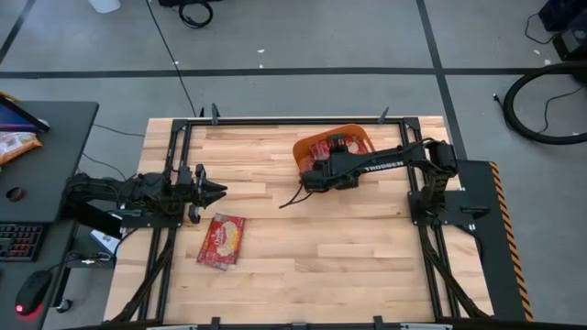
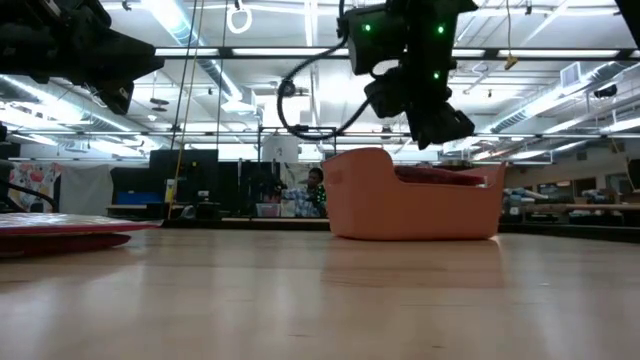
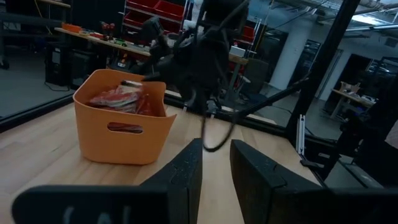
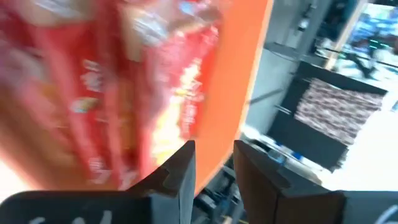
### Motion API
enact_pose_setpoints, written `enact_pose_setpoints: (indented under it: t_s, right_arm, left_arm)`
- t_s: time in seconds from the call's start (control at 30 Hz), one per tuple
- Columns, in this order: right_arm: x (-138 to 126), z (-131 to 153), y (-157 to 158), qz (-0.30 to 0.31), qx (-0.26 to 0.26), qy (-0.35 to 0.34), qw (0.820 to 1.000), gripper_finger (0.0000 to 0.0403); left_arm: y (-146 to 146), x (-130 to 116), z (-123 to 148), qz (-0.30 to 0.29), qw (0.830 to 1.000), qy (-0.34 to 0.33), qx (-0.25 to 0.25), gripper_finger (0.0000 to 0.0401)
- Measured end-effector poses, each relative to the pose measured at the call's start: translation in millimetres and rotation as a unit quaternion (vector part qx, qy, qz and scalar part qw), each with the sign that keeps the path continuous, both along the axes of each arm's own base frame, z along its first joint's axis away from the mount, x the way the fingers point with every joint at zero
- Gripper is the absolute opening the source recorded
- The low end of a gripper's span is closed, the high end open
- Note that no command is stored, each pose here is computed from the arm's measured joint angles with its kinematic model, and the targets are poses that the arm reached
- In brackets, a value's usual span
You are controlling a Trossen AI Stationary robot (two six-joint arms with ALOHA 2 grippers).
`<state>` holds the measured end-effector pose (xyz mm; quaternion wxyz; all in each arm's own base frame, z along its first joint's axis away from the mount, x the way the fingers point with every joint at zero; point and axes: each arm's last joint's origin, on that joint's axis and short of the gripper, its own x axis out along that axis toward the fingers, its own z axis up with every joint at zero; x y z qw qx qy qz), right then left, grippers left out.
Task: Sort popcorn bags into baskets
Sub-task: Put the popcorn pack into the orange bin
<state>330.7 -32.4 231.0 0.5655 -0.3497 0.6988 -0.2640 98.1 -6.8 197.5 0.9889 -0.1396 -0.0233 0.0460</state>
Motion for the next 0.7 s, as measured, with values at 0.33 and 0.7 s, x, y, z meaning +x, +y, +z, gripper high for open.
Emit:
enact_pose_setpoints:
  t_s: [0.33,0.7]
  right_arm:
    - [21.5,32.7,30.5,0.011,0.064,-0.127,0.99,0.0109]
    - [65.9,58.6,97.4,0.157,0.182,-0.35,0.905,0.0107]
  left_arm:
    - [0.0,0.0,-0.1,0.0,1.0,0.001,0.003,0.0087]
    - [-5.3,0.1,-2.5,-0.092,0.996,0.013,-0.015,0.0087]
